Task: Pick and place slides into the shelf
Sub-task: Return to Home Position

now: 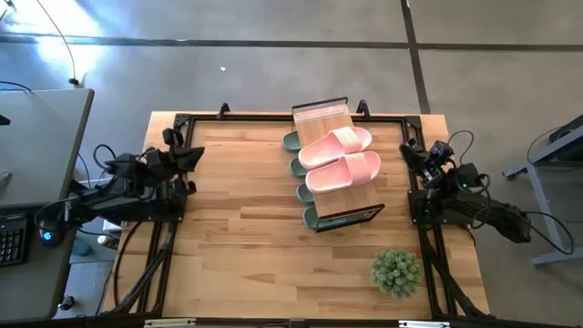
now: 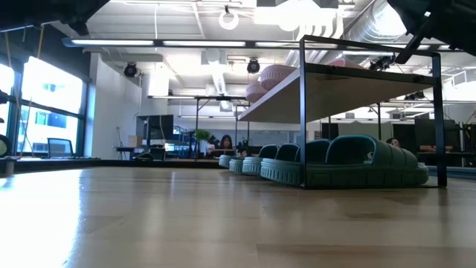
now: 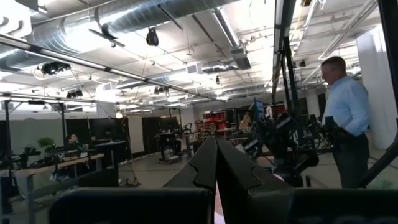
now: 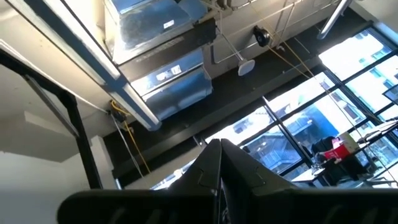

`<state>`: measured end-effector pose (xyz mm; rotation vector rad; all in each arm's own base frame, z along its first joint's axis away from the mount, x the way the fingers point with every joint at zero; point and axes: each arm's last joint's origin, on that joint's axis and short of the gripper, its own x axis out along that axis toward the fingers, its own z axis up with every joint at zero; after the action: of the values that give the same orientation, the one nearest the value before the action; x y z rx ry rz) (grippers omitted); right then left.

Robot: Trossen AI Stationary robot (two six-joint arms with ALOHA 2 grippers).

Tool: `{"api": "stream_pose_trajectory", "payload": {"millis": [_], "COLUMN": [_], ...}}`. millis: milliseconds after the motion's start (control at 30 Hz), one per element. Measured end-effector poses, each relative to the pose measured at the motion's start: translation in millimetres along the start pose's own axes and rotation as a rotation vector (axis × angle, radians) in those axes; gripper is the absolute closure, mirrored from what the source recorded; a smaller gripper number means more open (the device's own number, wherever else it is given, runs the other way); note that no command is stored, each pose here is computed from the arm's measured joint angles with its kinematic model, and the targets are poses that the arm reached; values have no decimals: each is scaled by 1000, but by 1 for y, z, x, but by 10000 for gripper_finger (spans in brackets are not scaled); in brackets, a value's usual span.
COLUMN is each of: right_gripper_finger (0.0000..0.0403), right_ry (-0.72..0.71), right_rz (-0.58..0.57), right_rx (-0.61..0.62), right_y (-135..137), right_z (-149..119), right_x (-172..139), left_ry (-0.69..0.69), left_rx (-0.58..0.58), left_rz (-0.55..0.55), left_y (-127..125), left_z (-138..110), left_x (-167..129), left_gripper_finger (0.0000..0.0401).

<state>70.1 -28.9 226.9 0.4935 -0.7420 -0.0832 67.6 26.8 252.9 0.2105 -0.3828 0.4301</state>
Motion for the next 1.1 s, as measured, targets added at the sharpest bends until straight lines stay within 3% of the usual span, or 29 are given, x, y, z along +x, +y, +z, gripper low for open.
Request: {"api": "stream_pose_trajectory", "payload": {"millis": [433, 900, 1100], "right_gripper_finger": [403, 403, 403], "right_ry": [126, 419, 484], "right_rz": [-68, -213, -234], "right_rx": [16, 26, -46], "right_y": [-8, -25, -28], "right_z": [-11, -35, -40], "right_x": [-1, -10, -13], "left_ry": [76, 202, 332], "left_rx": [6, 153, 187], "left_rz": [-23, -94, -139], "left_y": [-4, -11, -13], "left_z": [-26, -65, -78], "left_x": [-1, -6, -9], "left_gripper_finger": [401, 401, 401]}}
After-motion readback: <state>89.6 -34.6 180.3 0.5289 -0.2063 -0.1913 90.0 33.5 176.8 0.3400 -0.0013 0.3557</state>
